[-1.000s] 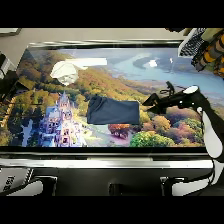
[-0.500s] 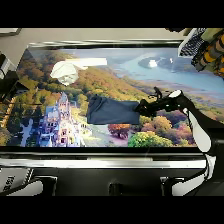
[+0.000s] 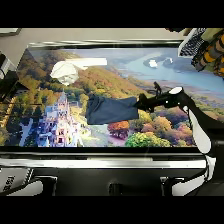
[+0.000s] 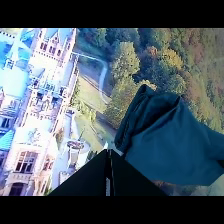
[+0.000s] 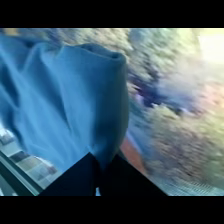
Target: Fold the clothes and pants, and hang the long-sleeved shirts on hangers.
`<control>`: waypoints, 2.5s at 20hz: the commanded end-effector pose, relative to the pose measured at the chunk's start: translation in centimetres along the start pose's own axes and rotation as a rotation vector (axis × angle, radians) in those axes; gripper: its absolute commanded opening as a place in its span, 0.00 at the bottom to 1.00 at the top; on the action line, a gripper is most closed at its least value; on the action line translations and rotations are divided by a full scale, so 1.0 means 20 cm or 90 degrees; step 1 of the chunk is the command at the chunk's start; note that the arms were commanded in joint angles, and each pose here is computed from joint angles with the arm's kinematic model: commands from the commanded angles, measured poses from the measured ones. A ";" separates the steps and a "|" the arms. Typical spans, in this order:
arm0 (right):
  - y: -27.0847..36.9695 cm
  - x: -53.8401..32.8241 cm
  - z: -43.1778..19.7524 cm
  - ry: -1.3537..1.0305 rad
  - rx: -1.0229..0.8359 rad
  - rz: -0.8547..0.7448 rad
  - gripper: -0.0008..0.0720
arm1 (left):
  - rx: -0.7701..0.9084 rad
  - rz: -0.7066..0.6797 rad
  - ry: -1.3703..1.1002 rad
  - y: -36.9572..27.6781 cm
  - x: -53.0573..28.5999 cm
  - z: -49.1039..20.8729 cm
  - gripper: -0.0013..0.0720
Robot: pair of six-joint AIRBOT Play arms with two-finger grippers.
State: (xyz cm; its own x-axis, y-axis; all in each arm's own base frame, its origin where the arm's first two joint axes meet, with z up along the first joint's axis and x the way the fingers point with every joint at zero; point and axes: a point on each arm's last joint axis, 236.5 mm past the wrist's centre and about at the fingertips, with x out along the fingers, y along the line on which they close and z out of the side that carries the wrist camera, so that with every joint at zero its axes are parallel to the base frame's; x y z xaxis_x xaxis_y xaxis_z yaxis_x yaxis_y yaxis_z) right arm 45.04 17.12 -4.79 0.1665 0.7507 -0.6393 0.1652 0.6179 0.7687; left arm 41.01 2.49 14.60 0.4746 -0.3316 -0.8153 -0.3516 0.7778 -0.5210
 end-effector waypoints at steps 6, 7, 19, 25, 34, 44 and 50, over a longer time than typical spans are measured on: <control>0.48 -0.38 0.39 -0.154 0.015 0.014 0.06 | -0.001 0.000 0.000 0.00 0.00 0.00 0.04; 0.51 -0.42 0.42 -0.171 0.015 0.009 0.06 | -0.001 0.000 0.000 0.00 0.00 0.00 0.04; 0.28 -1.29 0.83 -0.420 0.131 -0.001 0.06 | 0.000 0.000 0.000 0.00 0.00 0.00 0.04; -0.11 -1.77 0.91 -0.544 0.208 -0.029 0.06 | -0.001 0.000 -0.001 0.00 0.00 0.00 0.04; -0.77 -2.14 0.52 -0.504 0.352 -0.227 0.06 | 0.000 -0.001 -0.005 0.00 0.00 0.01 0.04; -1.17 -2.11 0.05 -0.352 0.460 -0.475 0.06 | 0.000 -0.001 -0.005 0.00 0.00 0.01 0.04; -1.35 -2.03 -0.27 -0.284 0.509 -0.584 0.06 | 0.000 -0.001 -0.004 0.00 0.00 0.01 0.04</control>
State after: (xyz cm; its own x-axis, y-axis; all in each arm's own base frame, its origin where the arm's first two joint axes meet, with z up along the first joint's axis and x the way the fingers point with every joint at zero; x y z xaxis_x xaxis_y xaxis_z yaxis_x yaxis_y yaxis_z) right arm 31.91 -28.49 1.88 0.0689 -0.0580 -0.9959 0.8939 0.4469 0.0358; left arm 41.17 2.55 14.67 0.4813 -0.3291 -0.8125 -0.3501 0.7775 -0.5224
